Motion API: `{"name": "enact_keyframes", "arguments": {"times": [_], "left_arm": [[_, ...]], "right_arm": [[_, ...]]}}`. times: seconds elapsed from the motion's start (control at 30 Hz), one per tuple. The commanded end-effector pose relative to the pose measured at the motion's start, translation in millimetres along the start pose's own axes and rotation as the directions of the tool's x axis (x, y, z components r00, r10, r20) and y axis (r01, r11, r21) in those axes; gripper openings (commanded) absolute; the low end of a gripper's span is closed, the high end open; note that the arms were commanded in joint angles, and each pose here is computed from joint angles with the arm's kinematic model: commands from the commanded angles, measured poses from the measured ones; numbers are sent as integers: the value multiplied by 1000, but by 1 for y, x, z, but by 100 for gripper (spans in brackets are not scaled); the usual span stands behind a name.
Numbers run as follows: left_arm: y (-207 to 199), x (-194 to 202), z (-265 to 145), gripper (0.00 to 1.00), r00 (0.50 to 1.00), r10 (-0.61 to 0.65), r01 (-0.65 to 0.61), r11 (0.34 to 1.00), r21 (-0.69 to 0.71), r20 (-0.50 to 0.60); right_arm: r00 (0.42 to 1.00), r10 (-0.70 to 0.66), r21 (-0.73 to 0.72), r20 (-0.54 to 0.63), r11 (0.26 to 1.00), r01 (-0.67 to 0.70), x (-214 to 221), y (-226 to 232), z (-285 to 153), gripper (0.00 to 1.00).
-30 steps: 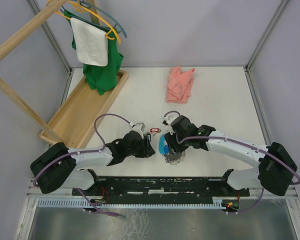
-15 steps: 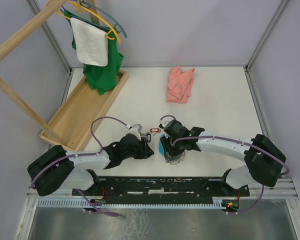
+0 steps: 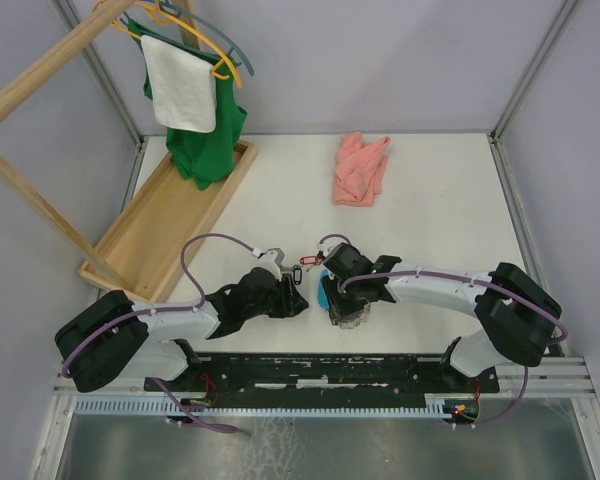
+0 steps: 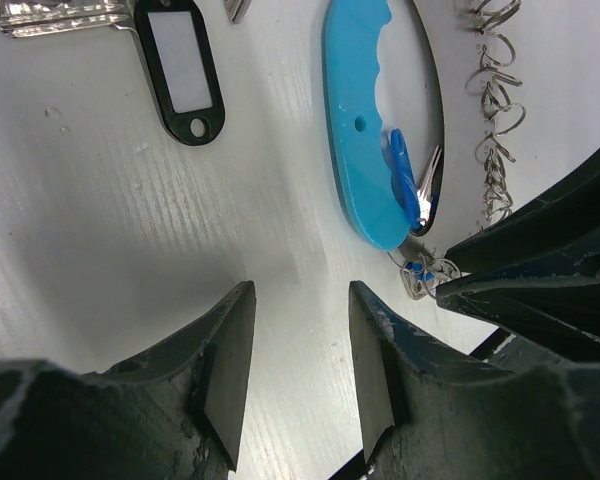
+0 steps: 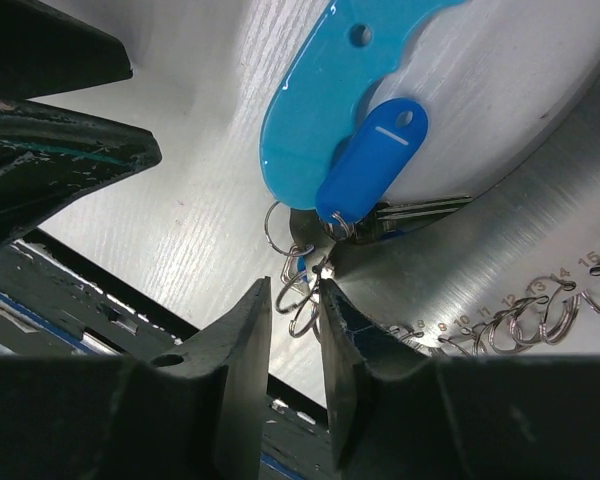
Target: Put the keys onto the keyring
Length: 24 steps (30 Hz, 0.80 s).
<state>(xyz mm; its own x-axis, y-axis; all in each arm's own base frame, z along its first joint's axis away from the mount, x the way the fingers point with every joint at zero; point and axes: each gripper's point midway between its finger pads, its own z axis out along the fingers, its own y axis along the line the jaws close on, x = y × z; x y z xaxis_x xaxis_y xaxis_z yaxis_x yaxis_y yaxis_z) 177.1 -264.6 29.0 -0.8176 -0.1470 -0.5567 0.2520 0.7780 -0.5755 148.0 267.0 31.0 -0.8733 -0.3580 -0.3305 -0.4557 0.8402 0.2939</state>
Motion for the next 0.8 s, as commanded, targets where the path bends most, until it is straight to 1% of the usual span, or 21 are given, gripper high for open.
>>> {"name": "enact_keyframes", "arguments": {"times": [0.0, 0.07, 0.13, 0.2, 0.37, 0.53, 0.63, 0.77], "left_arm": [[-12, -11, -1, 50, 998, 17, -20, 999, 50, 53], [-13, -12, -3, 50, 998, 18, -21, 998, 58, 59], [-14, -13, -3, 50, 998, 21, -25, 997, 66, 64], [-16, -15, -4, 50, 997, 20, -25, 997, 72, 71], [-19, -18, -7, 50, 996, 18, -27, 995, 92, 92], [-26, -17, -9, 50, 995, 55, -65, 990, 124, 88], [-41, -13, -11, 49, 990, 106, -120, 979, 167, 91], [-62, 0, -10, 49, 978, 173, -194, 958, 210, 116]], "right_arm": [[1000, 9, -22, 2, 1000, -9, -1, 6, 3, 32], [1000, 4, -40, 14, 999, -4, -3, 10, 1, 30], [998, -3, -75, 58, 997, 7, -13, 17, -4, 30], [995, -15, -98, 103, 995, 25, -25, 24, -9, 32], [991, -69, -115, 117, 990, 83, -34, 31, -11, 35], [980, -143, -43, 139, 988, 150, -31, 15, -28, 39], [969, -185, 13, 165, 983, 185, -30, 3, -43, 41], [953, -209, 109, 218, 976, 189, -37, -14, -58, 44]]}}
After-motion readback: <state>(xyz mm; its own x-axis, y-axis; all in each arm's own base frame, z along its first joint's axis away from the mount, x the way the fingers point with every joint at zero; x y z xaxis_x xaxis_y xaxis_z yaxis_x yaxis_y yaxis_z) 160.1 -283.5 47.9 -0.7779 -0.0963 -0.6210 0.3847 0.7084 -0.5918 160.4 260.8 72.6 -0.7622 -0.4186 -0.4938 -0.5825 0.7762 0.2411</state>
